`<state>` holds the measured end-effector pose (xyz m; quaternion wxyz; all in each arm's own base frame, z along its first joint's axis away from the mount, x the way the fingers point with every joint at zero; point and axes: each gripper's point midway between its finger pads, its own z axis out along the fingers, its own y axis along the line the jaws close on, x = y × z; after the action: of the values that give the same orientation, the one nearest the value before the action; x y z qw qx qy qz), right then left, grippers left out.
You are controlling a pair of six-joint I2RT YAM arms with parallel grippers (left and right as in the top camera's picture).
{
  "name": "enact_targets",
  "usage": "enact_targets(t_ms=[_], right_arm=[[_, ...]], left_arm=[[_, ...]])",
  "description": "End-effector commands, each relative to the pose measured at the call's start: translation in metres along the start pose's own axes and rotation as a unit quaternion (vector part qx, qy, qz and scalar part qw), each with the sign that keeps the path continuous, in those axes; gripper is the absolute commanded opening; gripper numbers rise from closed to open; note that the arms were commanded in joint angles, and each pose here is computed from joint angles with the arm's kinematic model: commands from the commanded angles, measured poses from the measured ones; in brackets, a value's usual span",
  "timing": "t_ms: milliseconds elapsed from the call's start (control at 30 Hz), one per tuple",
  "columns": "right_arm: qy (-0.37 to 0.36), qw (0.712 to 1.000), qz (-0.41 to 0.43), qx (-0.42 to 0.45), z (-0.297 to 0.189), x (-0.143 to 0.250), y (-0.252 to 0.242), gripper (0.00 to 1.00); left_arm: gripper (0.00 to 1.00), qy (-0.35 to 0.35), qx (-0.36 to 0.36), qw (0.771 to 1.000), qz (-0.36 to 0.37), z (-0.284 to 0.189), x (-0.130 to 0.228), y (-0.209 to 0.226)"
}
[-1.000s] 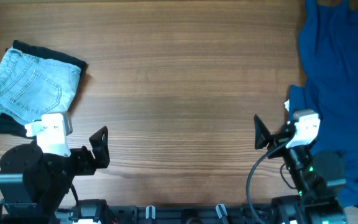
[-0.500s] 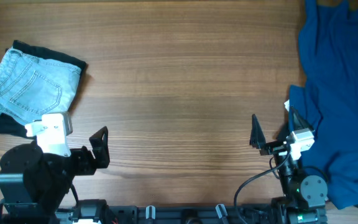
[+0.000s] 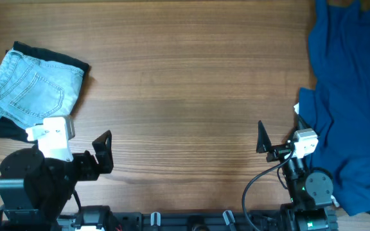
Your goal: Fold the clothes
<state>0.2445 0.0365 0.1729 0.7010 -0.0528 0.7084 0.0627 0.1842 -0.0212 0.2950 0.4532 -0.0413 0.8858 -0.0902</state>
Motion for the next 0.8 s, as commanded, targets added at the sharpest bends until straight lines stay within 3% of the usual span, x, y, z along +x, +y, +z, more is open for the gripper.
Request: enact_targets(t_ms=[0,433,567,767], right_arm=[[-0.006,1.0,0.006,0.002,-0.001,-0.003,-0.001,1.0],[-0.006,1.0,0.006,0.002,-0.001,-0.003,-0.001,1.0],[-0.006,1.0,0.006,0.002,-0.001,-0.003,-0.001,1.0],[-0.006,1.0,0.006,0.002,-0.001,-0.003,-0.001,1.0]], left_arm=[[1.0,0.0,0.006,1.0,0.008,0.0,0.001,-0.002],[1.0,0.002,0.006,1.0,0.008,-0.001,0.002,-0.002],[1.0,0.001,-0.013,1.0,0.008,0.004,0.018,0.008],[1.0,-0.082,0.015,0.996,-0.007,0.072,0.072,0.02]])
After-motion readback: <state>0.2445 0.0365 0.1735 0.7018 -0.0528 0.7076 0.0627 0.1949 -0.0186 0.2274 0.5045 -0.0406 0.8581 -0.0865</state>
